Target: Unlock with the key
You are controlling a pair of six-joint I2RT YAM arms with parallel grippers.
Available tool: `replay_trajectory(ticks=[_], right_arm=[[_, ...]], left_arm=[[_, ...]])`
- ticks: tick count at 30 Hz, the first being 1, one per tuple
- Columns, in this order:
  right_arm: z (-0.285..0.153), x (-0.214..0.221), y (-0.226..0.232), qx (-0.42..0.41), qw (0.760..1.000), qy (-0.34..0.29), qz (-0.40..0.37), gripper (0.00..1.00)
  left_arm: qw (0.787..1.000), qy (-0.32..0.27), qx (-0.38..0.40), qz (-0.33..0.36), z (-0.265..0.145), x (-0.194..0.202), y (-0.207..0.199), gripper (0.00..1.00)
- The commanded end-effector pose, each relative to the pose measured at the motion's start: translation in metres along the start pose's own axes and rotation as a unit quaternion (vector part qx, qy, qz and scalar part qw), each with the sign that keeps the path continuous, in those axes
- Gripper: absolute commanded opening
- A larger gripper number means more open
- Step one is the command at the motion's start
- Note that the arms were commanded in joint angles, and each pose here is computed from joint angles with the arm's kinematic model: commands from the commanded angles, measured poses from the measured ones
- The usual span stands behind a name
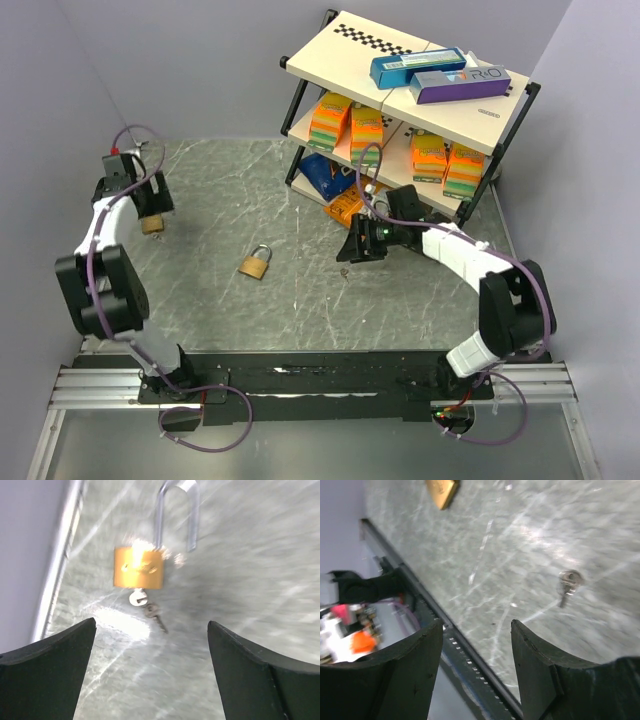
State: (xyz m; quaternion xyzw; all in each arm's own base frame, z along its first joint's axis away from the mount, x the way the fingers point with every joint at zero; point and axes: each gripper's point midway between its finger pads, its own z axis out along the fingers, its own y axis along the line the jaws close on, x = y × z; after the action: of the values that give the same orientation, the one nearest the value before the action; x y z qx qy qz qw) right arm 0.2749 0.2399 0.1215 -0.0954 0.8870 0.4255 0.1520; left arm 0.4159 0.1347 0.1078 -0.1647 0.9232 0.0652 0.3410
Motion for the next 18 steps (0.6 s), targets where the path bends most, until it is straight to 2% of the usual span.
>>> replay_trajectory(ticks=[1,6,7,9,10,11,12,13,14,18], right_arm=[[-0.032,-0.022,-0.008,0.105,0.99,-0.064,-0.067,0.63],[-0.044,-0.02,-0.024,0.211,0.968,-0.057,-0.122,0.63],[-0.041,-0.016,-0.023,0.215,0.967,-0.049,-0.128,0.63],[-0.031,-0.012,-0.017,0.206,0.969,-0.04,-0.129,0.63],[-0.027,-0.013,-0.015,0.197,0.971,-0.042,-0.127,0.63],[-0.022,-0.01,-0.011,0.183,0.975,-0.037,-0.118,0.62],[-0.017,-0.009,-0.014,0.181,0.977,-0.031,-0.11,0.6],[-0.014,-0.01,-0.016,0.182,0.977,-0.029,-0.106,0.59],[-0.012,-0.009,-0.017,0.184,0.977,-0.025,-0.106,0.58],[0.001,-0.003,-0.034,0.207,0.973,0.002,-0.104,0.55]], left_arm=[[0.996,-0.09,0.016,-0.004,-0.063,-0.04,-0.029,0.96],[0.991,-0.095,0.091,0.016,-0.112,-0.012,-0.108,0.97],[0.986,-0.101,0.127,0.024,-0.132,-0.003,-0.136,0.97],[0.981,-0.068,0.183,-0.007,-0.143,0.031,-0.168,0.99],[0.972,-0.072,0.222,-0.009,-0.163,0.042,-0.193,0.99],[0.967,-0.059,0.244,-0.04,-0.171,0.054,-0.206,0.98],[0.966,-0.041,0.251,-0.042,-0.168,0.079,-0.212,0.97],[0.959,-0.041,0.277,-0.035,-0.185,0.095,-0.228,0.97],[0.955,-0.033,0.287,-0.06,-0.191,0.103,-0.236,0.97],[0.944,0.01,0.318,-0.085,-0.21,0.158,-0.255,0.93]])
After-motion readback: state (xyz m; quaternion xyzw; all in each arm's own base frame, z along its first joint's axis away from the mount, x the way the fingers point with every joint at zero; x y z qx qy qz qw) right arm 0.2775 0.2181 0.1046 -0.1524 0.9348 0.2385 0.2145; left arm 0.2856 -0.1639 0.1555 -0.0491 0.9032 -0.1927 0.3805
